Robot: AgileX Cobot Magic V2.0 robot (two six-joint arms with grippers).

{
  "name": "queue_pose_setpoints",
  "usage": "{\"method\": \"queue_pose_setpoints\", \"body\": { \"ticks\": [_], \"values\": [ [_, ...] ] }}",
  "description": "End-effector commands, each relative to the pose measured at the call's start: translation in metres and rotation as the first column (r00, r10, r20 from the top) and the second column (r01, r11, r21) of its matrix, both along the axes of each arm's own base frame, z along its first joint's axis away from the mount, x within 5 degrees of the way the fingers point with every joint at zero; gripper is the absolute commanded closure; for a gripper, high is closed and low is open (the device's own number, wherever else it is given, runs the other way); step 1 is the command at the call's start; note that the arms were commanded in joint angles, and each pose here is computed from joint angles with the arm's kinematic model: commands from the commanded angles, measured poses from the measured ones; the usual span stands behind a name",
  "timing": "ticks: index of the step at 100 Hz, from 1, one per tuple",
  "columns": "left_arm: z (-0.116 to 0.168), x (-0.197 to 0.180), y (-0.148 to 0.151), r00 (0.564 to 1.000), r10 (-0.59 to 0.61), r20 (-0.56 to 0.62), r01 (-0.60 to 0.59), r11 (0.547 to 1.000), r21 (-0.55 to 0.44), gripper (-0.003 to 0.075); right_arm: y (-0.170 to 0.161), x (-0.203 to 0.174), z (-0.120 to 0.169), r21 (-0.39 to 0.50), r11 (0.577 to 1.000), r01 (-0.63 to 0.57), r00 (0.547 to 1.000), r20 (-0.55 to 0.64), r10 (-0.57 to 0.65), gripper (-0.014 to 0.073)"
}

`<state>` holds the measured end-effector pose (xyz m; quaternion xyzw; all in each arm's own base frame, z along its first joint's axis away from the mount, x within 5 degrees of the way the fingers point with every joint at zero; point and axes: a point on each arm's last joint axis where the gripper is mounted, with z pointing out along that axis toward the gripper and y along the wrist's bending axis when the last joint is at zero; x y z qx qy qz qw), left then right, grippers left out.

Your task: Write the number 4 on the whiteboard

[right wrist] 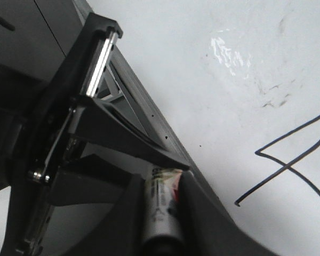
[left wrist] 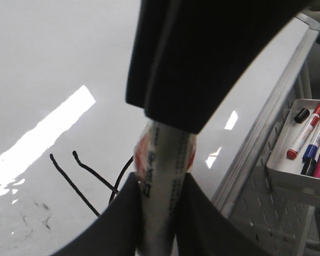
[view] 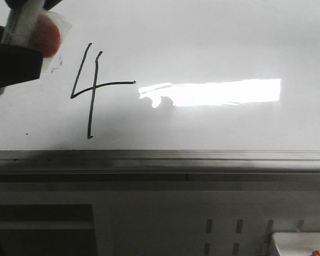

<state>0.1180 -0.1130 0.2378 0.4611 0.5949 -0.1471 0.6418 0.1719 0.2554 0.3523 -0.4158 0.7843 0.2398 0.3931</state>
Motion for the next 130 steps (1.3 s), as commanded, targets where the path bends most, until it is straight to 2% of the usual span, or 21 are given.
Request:
{"method": "queue_pose_setpoints", "body": {
  "ticks": [1, 12, 17, 22, 24, 32, 37, 40, 43, 50, 56, 65, 74, 79, 91, 118, 123, 130],
  "values": [
    [0.017, 0.003, -0.003, 1.000, 0.001, 0.021, 0.001, 0.994, -0.109, 0.0741, -0.003, -0.003, 0.024, 0.087, 0.996, -0.006, 0.998, 0.060, 0.000, 0.0659],
    [0.016, 0.003, -0.003, 1.000, 0.006, 0.016, -0.004, 0.995, -0.102, 0.0741, -0.002, -0.003, 0.025, 0.102, 0.995, -0.007, 0.997, 0.077, -0.001, 0.0644],
    [0.016, 0.003, -0.003, 1.000, 0.007, 0.011, -0.006, 0.995, -0.104, 0.0741, -0.002, -0.002, 0.026, 0.093, 0.995, -0.021, 0.995, 0.100, 0.012, 0.0569],
    [0.016, 0.005, -0.002, 1.000, 0.025, -0.011, -0.026, 0.992, -0.123, 0.0741, -0.002, -0.002, 0.027, 0.094, 0.995, -0.030, 0.993, 0.120, 0.018, 0.0424],
    [0.016, 0.005, -0.001, 0.999, 0.039, -0.031, -0.043, 0.989, -0.141, 0.0741, -0.002, -0.002, 0.028, 0.103, 0.994, -0.029, 0.992, 0.127, 0.016, 0.0316],
    [0.017, 0.010, 0.003, 0.987, 0.106, -0.123, -0.132, 0.967, -0.218, 0.0741, -0.002, 0.000, 0.033, 0.127, 0.991, -0.031, 0.981, 0.191, 0.007, 0.0032],
    [0.017, 0.015, 0.008, 0.961, 0.168, -0.220, -0.226, 0.935, -0.273, 0.0741, -0.005, 0.000, 0.040, 0.149, 0.988, -0.035, 0.972, 0.235, -0.001, -0.0077],
    [0.017, 0.019, 0.010, 0.932, 0.206, -0.297, -0.296, 0.907, -0.301, 0.0741, -0.006, -0.001, 0.044, 0.170, 0.985, -0.037, 0.968, 0.252, -0.007, -0.0069],
    [0.016, 0.023, 0.013, 0.883, 0.242, -0.403, -0.383, 0.866, -0.320, 0.0741, -0.009, -0.003, 0.049, 0.190, 0.981, -0.039, 0.964, 0.266, -0.014, -0.0055],
    [0.013, 0.031, 0.014, 0.802, 0.275, -0.531, -0.484, 0.819, -0.307, 0.0741, -0.015, -0.007, 0.059, 0.232, 0.972, -0.042, 0.956, 0.292, -0.028, -0.0011],
    [0.012, 0.037, 0.011, 0.778, 0.288, -0.558, -0.504, 0.817, -0.281, 0.0741, -0.019, -0.010, 0.065, 0.248, 0.968, -0.045, 0.952, 0.303, -0.033, 0.0034],
    [0.012, 0.047, 0.006, 0.729, 0.292, -0.618, -0.549, 0.789, -0.275, 0.0741, -0.023, -0.013, 0.068, 0.245, 0.968, -0.046, 0.953, 0.301, -0.031, 0.0088],
    [0.010, 0.056, 0.001, 0.658, 0.291, -0.694, -0.602, 0.757, -0.254, 0.0741, -0.024, -0.014, 0.065, 0.222, 0.974, -0.044, 0.958, 0.286, -0.022, 0.0106],
    [0.008, 0.059, -0.001, 0.637, 0.293, -0.713, -0.615, 0.750, -0.242, 0.0741, -0.024, -0.014, 0.064, 0.209, 0.977, -0.043, 0.961, 0.277, -0.017, 0.0105],
    [0.005, 0.064, -0.004, 0.617, 0.296, -0.729, -0.627, 0.745, -0.228, 0.0741, -0.025, -0.014, 0.062, 0.196, 0.980, -0.038, 0.967, 0.255, -0.013, 0.0105],
    [0.007, 0.065, -0.005, 0.621, 0.294, -0.727, -0.629, 0.740, -0.238, 0.0738, -0.025, -0.015, 0.061, 0.191, 0.981, -0.037, 0.969, 0.248, -0.012, 0.0105],
    [0.007, 0.065, -0.005, 0.621, 0.294, -0.727, -0.629, 0.740, -0.238, 0.0715, -0.025, -0.015, 0.061, 0.189, 0.981, -0.037, 0.969, 0.247, -0.011, 0.0105],
    [0.007, 0.065, -0.005, 0.621, 0.294, -0.727, -0.629, 0.740, -0.238, 0.0624, -0.025, -0.015, 0.061, 0.187, 0.982, -0.037, 0.969, 0.246, -0.011, 0.0105]
  ]
}}
